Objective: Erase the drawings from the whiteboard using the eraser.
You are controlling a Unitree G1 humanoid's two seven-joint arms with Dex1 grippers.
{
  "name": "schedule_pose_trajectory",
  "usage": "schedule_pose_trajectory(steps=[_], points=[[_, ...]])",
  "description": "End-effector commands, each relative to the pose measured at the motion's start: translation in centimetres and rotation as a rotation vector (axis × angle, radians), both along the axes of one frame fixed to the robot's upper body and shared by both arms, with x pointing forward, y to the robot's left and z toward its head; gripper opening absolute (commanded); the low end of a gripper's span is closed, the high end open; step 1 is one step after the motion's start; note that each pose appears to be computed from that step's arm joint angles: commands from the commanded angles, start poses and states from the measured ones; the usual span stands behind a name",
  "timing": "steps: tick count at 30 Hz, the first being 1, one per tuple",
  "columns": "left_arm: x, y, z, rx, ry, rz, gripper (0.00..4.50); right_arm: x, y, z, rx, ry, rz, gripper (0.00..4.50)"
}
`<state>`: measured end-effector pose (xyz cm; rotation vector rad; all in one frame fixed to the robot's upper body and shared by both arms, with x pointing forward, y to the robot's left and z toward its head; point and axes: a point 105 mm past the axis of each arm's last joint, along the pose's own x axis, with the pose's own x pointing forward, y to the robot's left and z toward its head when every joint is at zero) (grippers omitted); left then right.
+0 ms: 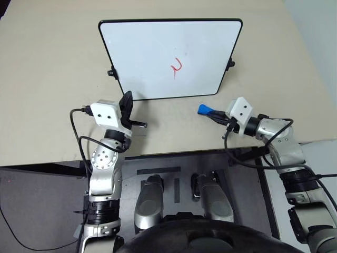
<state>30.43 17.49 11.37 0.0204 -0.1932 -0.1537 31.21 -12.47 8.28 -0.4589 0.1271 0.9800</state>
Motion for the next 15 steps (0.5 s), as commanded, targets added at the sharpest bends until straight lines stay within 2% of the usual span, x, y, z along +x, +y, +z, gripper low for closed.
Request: schedule_pose_trajectory(steps=[1,6,10,15], points=[[0.0,-0.2,1.1,0.011,-0.048,-0.009,0.00,0.4,0.2,0.8,-0.007,-0.047,-0.002,0.04],[0.0,0.0,1.2,0.018,-0.046,-0.009,0.00,0.4,3.3,5.1,0.057,-0.210,0.120,0.04],[0.1,-0.1,1.2,0.020,-0.047,-0.012,0.00,1.6,5.7,8.8,0.030,-0.449,0.182,0.04],[0.3,-0.1,1.4,0.019,-0.054,-0.008,0.00,2.5,7.4,10.8,-0.012,-0.636,0.232,0.04]])
